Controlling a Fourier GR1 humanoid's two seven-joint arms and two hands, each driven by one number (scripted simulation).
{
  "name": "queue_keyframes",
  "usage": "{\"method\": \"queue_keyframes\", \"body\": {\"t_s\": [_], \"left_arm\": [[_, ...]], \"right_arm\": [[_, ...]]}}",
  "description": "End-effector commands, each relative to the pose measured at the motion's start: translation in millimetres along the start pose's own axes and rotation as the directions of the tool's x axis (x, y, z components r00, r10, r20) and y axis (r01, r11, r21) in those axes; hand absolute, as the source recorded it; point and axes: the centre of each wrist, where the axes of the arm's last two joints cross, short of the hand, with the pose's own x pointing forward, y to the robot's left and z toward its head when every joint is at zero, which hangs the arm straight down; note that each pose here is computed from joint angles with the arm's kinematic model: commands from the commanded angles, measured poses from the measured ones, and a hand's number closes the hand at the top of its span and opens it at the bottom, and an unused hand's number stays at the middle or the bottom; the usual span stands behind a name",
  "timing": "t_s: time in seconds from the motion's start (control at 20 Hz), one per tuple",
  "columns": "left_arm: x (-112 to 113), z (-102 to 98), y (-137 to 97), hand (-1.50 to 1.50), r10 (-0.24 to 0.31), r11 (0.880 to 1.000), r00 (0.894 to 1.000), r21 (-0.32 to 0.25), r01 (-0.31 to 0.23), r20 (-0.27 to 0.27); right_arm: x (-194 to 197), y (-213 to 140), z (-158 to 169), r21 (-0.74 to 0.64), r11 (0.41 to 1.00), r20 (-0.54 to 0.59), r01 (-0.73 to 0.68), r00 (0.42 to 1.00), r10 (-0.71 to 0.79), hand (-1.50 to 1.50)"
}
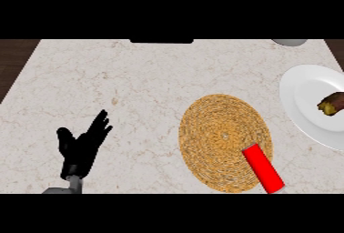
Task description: Pick the sweet potato from the placemat and place it in the plate
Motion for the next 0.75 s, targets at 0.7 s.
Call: {"method": "queue_keyframes", "body": {"t_s": [0.7], "left_arm": [[-9.8, 5.9, -6.2, 0.00, -0.003, 1.000, 0.999, 0.021, 0.004, -0.040]], "right_arm": [[-15.9, -57.5, 62.7, 0.102, 0.983, -0.037, -0.155, 0.986, 0.160, -1.50]]}}
